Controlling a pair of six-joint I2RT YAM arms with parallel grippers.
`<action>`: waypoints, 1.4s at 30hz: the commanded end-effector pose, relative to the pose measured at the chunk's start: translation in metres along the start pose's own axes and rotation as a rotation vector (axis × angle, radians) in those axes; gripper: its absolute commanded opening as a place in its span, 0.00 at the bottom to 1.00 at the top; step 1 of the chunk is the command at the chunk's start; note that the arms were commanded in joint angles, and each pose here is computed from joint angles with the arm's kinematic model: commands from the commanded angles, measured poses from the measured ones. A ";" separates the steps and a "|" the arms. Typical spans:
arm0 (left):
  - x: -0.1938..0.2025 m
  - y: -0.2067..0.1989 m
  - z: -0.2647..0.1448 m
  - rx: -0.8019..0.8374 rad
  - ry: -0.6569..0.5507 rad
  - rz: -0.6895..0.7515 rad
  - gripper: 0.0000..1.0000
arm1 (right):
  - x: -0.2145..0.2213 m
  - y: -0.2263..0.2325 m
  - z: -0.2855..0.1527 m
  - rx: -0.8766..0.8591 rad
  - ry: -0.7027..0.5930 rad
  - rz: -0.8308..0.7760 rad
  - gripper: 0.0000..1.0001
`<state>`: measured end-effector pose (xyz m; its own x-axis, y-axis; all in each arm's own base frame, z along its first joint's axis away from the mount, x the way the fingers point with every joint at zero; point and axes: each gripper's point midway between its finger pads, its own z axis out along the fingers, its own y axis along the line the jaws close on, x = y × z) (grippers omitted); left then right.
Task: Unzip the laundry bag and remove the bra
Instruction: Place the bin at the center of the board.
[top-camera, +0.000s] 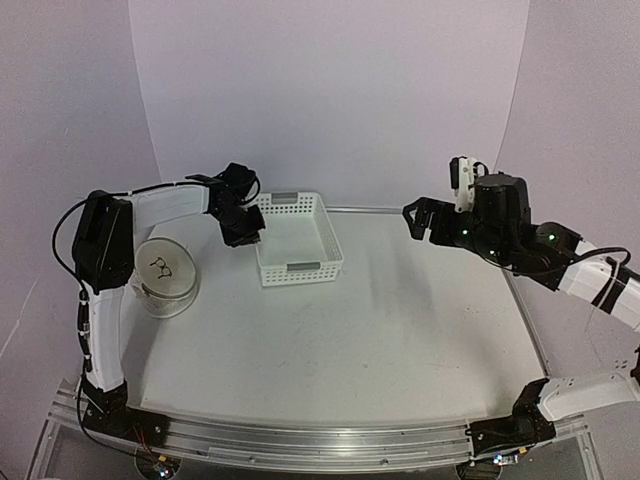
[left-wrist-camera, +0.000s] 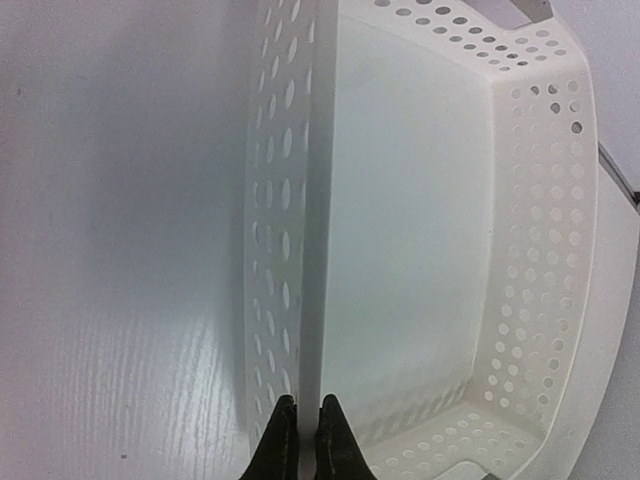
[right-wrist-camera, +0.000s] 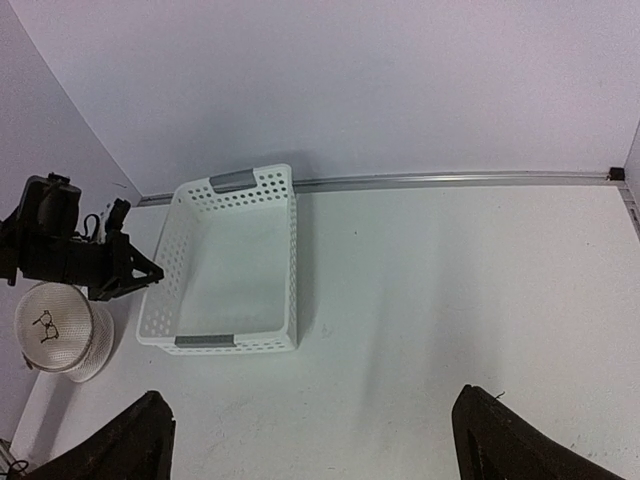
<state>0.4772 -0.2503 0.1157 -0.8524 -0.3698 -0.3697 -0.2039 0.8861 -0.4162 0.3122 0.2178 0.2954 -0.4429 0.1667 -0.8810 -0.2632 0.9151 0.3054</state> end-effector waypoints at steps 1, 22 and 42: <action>0.003 -0.058 -0.034 0.160 -0.020 0.062 0.00 | -0.013 -0.012 -0.016 0.043 -0.053 0.000 0.98; 0.101 -0.160 -0.007 0.312 0.127 0.137 0.00 | -0.001 -0.024 -0.036 0.041 -0.037 0.045 0.98; 0.138 -0.188 0.009 0.326 0.143 0.107 0.00 | 0.011 -0.032 -0.040 0.051 -0.025 0.052 0.98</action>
<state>0.3901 -0.4432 0.0922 -0.9513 -0.1703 -0.2570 -0.0049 0.8420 -0.5395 0.2835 0.1794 0.2808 -0.4596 0.1876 -0.8681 -0.1952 0.9322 0.3048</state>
